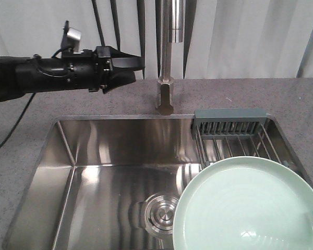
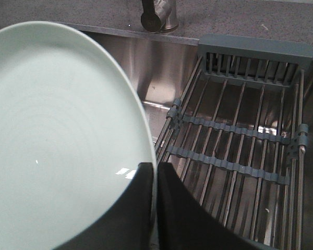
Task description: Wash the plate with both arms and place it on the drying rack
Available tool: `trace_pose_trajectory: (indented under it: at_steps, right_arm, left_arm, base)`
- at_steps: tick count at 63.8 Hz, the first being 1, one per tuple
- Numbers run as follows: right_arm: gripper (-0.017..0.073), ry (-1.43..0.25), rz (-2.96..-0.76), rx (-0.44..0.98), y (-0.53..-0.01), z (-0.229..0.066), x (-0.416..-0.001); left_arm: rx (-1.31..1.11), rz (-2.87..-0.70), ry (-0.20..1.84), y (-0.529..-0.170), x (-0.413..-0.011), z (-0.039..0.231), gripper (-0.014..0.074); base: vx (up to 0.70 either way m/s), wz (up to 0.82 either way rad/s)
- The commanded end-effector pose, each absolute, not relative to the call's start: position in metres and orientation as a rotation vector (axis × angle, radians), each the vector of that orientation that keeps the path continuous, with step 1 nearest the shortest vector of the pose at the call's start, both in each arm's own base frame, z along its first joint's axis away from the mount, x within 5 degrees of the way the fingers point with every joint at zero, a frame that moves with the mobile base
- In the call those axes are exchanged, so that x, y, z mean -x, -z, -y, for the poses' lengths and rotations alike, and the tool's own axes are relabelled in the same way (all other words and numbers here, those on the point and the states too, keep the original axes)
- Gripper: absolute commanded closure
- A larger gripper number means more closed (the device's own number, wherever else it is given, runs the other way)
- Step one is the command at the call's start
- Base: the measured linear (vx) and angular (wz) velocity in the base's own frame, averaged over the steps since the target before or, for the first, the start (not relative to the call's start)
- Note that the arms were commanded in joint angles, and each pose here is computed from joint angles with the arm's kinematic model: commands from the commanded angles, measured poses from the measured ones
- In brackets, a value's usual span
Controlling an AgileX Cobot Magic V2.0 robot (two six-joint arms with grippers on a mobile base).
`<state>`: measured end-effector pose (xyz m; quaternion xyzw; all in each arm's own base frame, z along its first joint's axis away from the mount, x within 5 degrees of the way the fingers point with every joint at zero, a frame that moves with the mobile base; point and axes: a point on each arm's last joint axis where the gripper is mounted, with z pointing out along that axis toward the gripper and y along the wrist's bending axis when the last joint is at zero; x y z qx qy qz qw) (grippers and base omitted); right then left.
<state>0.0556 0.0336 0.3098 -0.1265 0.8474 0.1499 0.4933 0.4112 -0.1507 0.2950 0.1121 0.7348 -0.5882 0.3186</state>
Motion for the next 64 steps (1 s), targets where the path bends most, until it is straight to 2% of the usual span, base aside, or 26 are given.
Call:
trace_pose_trajectory:
  at_steps: [1,7,33,50,64]
  right_arm:
    - [0.0564,-0.364,-1.981,0.274,-0.322,-0.033,-0.059]
    - [0.0564,-0.364,-1.981,0.274,-0.322,-0.033,-0.059]
    - [0.0564,-0.364,-1.981,0.274,-0.322,-0.033,-0.059]
    - [0.0564,-0.364,-1.981,0.274,-0.322,-0.033,-0.059]
    - [0.0564,-0.364,-1.981,0.274,-0.322,-0.033,-0.059]
  left_arm:
    - [-0.384,-1.781,1.627,-0.328,-0.417,0.168,0.0105]
    - [-0.412,-1.766,1.629,-0.323,-0.431,0.181,0.0105]
    - [-0.355,-1.746,1.629,-0.313,-0.469,0.188,0.0105]
    - [-0.343,-1.76,1.641,-0.3,-0.477,0.191,0.0105]
    - [-0.371,-1.765,1.662,-0.299,-0.472,0.204,0.0105]
  base:
    - [0.0,0.0]
    - [0.0,0.0]
    - [0.0,0.0]
    - [0.0,0.0]
    - [0.0,0.0]
